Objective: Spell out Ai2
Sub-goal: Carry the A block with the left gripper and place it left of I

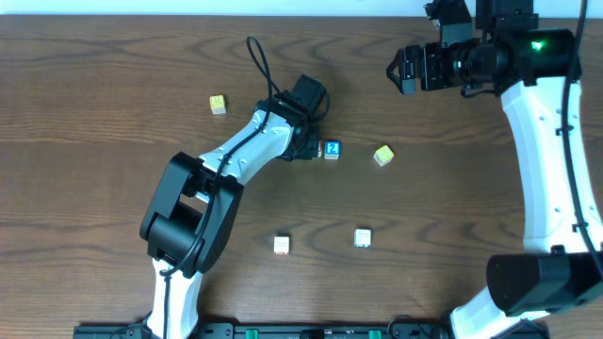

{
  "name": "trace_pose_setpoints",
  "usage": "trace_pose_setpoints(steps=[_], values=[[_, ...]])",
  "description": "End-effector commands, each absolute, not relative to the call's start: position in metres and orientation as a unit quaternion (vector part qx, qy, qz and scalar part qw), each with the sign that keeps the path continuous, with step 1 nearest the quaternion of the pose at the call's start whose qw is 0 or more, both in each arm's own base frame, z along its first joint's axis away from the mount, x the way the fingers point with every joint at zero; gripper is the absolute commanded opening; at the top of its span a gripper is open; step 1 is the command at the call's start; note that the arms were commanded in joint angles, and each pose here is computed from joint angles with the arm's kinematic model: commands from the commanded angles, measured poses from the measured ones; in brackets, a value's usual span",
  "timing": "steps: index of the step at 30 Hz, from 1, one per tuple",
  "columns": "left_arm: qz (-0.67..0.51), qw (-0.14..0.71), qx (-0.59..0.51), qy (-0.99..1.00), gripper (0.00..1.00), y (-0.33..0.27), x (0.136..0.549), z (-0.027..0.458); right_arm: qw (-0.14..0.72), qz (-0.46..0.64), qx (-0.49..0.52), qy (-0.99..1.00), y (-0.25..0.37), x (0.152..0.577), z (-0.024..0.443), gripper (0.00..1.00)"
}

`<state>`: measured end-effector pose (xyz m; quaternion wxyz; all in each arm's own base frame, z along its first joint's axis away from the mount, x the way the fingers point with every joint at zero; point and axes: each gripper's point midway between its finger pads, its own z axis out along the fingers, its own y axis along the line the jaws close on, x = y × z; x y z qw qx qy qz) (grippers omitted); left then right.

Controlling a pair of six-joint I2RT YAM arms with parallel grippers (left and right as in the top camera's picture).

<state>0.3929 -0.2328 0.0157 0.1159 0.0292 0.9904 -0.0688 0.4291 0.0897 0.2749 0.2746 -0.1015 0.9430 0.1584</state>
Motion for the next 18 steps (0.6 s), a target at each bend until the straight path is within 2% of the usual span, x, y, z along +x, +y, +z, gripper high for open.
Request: trace_pose_setpoints(steps=[1, 5, 8, 13, 18], values=[[-0.058, 0.124, 0.037, 0.990, 0.06, -0.2311, 0.3992, 0.0145, 0.277, 0.164, -0.108, 0.941, 0.0956, 0.4295, 0.2775, 0.99], [-0.045, 0.129, 0.044, 0.990, 0.15, -0.2272, 0.4005, 0.0144, 0.277, 0.166, -0.109, 0.940, 0.0963, 0.4292, 0.2777, 0.99], [-0.045, 0.129, 0.048, 0.989, 0.31, -0.2271, 0.4005, 0.0144, 0.277, 0.167, -0.109, 0.940, 0.0967, 0.4291, 0.2778, 0.99], [-0.045, 0.129, 0.048, 0.989, 0.44, -0.2272, 0.4007, 0.0144, 0.277, 0.167, -0.109, 0.940, 0.0967, 0.4291, 0.2778, 0.99], [-0.045, 0.129, 0.048, 0.989, 0.46, -0.2272, 0.4007, 0.0144, 0.277, 0.167, -0.109, 0.940, 0.0967, 0.4291, 0.2778, 0.99]])
